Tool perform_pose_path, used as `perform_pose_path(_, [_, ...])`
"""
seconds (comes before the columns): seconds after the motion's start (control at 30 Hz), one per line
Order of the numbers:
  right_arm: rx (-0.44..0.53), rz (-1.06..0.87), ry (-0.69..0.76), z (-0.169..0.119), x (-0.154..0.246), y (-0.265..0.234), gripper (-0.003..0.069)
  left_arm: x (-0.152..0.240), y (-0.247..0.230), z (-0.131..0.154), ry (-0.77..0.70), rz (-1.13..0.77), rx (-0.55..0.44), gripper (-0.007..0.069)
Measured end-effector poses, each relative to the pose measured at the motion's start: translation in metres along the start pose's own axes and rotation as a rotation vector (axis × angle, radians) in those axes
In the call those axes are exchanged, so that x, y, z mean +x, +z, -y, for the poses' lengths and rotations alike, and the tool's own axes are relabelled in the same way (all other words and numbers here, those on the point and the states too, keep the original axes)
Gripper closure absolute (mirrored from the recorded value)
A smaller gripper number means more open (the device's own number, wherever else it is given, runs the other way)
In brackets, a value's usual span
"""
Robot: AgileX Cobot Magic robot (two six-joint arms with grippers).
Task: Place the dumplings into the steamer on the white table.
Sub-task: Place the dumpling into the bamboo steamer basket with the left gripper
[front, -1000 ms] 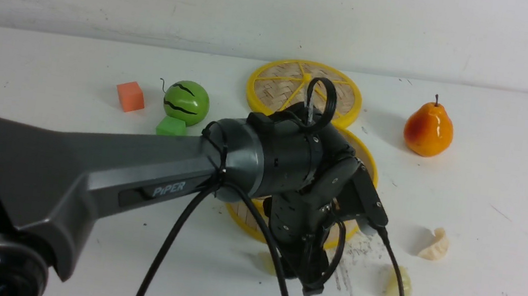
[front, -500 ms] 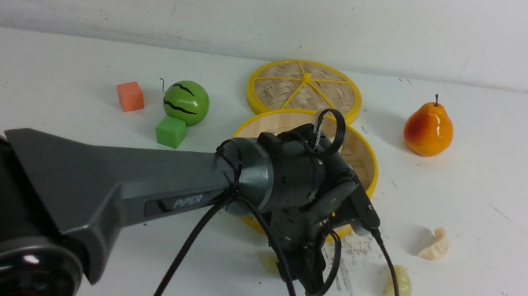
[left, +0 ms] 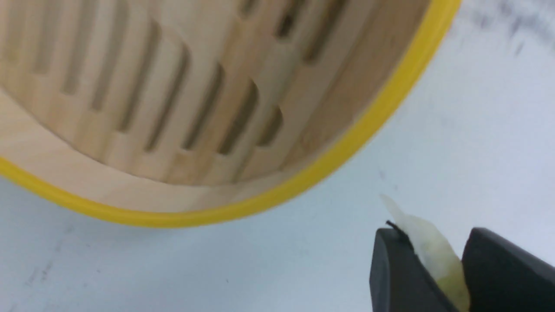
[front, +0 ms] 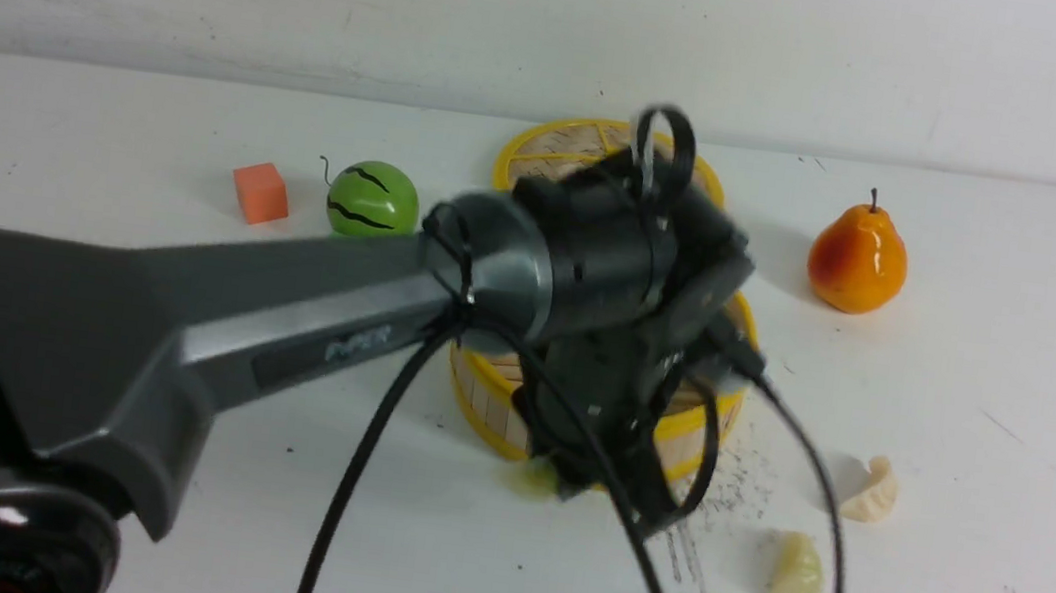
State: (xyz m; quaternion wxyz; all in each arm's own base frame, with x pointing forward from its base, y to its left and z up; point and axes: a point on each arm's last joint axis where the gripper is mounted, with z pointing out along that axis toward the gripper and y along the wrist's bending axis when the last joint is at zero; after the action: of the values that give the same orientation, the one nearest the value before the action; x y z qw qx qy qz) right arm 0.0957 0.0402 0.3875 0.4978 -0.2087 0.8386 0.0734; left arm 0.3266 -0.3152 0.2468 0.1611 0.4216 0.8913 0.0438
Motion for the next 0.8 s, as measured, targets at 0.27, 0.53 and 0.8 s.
perform_pose_path(0.27, [-0.006,-0.018,0.001,-0.002,0.012,0.014,0.0545,-0.041,-0.035,-0.076,-0.453,0.266,0.143,0.0440])
perform_pose_path(0.53, [-0.017,-0.031,0.010,-0.004,0.022,0.025,0.0543,-0.059,0.027,-0.113,-0.667,0.383,0.157,0.0440])
perform_pose_path(0.8, [-0.016,-0.032,0.009,-0.004,0.022,0.025,0.0533,-0.067,0.067,-0.114,-0.689,0.452,0.094,0.0440])
